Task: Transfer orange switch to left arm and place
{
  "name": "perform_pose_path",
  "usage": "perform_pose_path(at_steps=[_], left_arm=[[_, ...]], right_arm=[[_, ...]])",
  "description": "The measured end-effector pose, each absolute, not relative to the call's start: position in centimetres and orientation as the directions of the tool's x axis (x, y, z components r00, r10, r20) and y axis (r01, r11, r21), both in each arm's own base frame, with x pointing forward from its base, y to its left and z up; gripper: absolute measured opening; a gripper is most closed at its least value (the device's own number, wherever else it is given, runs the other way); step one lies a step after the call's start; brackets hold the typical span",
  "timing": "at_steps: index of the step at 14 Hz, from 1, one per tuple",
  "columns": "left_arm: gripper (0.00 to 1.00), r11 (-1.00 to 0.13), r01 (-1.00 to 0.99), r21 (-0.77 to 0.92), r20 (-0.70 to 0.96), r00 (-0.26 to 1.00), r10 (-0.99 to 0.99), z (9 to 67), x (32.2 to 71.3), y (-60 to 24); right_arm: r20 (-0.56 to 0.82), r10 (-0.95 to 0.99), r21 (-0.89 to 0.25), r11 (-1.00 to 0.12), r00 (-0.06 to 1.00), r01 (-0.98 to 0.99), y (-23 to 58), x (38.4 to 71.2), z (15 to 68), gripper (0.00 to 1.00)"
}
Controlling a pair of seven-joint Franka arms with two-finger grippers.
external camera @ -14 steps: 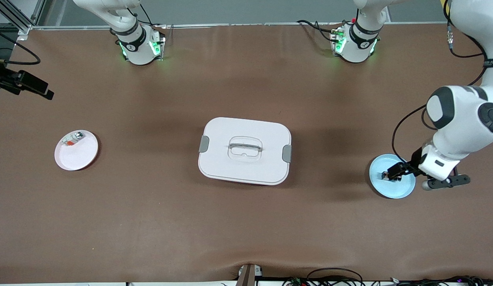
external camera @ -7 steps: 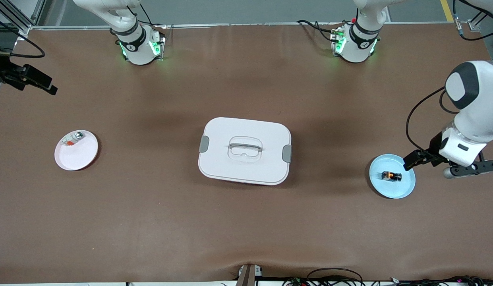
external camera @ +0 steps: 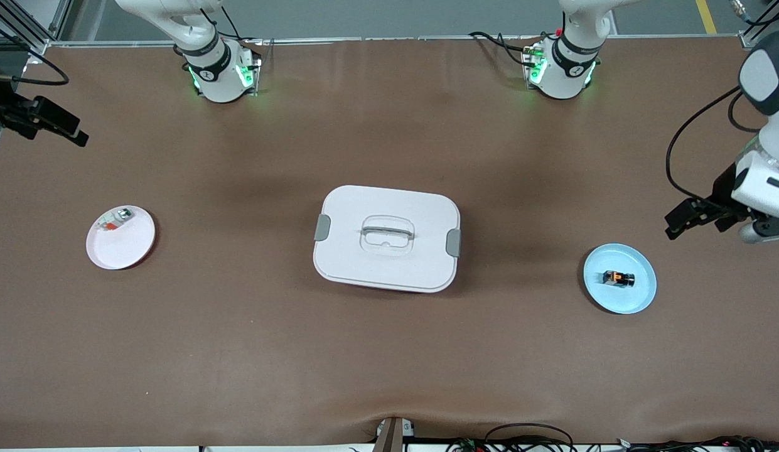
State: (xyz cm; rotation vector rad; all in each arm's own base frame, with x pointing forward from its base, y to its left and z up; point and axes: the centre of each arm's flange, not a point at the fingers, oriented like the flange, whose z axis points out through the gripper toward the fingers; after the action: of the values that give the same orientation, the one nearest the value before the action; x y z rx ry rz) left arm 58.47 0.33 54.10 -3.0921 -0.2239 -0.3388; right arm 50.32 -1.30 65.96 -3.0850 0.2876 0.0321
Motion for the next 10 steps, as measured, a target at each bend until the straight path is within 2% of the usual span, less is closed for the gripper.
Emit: perform_pose_path(at_steps=[6, 10], left_arm=[[1.00, -0.989, 0.147, -0.026, 0.222, 0.965, 0.138, 60.9, 56.0, -0.4], [1.00, -0.993, 0.112, -0.038, 0.197, 0.975, 0.102, 62.2, 55.6, 0.0]], right_arm=[[0.000, -0.134, -0.011, -0.991, 0.991, -0.134, -1.2, 50.2, 66.5, 1.00], [0.007, -0.112, -0.008, -0.994, 0.994, -0.112, -0.4, 50.2, 66.6, 1.00]])
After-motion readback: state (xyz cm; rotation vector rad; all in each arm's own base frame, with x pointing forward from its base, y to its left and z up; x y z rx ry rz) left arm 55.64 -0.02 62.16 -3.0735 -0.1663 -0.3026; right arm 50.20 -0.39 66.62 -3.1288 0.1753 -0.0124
